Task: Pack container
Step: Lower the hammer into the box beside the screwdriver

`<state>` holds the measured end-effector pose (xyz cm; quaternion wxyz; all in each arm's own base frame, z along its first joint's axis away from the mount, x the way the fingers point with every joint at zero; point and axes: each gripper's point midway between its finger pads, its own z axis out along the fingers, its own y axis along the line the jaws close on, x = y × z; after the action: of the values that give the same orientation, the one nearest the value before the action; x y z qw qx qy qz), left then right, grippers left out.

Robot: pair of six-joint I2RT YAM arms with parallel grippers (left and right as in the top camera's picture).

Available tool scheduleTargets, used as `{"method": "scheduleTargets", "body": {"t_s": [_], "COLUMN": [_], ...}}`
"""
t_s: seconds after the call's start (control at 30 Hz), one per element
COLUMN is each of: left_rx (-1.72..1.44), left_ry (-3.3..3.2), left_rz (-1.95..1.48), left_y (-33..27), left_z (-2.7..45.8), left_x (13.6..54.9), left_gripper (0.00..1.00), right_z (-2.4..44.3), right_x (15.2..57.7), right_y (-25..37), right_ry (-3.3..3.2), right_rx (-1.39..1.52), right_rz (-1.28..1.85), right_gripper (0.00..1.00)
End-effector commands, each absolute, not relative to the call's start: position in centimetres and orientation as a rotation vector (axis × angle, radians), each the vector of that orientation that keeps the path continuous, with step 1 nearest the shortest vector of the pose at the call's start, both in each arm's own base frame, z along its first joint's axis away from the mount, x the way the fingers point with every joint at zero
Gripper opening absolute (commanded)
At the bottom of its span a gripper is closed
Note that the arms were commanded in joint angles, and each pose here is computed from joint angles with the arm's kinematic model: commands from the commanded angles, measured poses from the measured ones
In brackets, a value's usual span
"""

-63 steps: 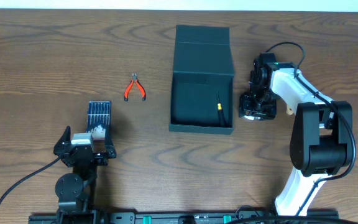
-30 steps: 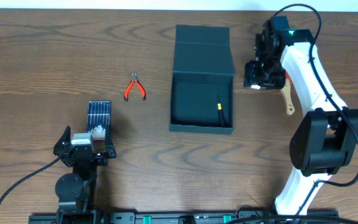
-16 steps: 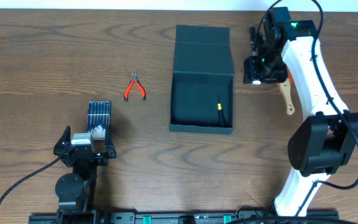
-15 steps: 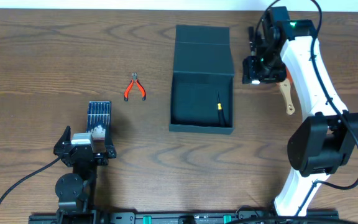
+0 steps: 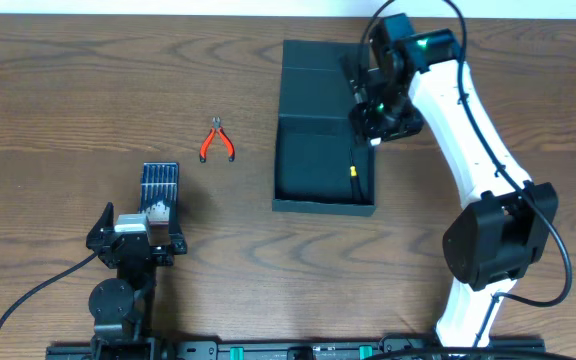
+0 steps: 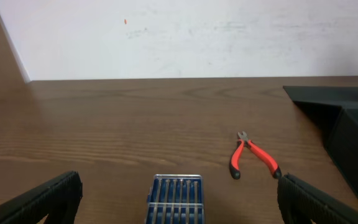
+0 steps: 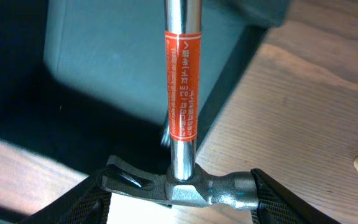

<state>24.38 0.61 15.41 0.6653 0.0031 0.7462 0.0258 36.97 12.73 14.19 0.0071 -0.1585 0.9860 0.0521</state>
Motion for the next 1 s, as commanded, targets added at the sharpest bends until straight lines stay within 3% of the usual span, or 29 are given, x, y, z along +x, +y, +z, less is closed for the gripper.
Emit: {"method": "scheduleTargets", "body": {"t_s": [0.0,0.3,0.97], "left_rx": [0.019,0.019,0.019], "left_ry": [1.725,1.725,1.725], "left_rz": [0.063,0.063,0.063], "left_y": [0.5,0.5,0.5], "left_z": [13.7,13.7,13.7], "left_x": [24.4,24.4,24.4], "left_gripper": [0.98,0.98,0.98], "right_z": [15.4,15.4,12.7], "right_x": [36.6,34.2,31.1], "right_y": [14.1,16.7,16.7], "right_ry": [3.024,2.996,3.097], "right_rx": [-0.655,-0.937,-1.051], "right_rz": [0.184,0.237,0.281], "right_gripper": [0.28,0.29,0.27]}}
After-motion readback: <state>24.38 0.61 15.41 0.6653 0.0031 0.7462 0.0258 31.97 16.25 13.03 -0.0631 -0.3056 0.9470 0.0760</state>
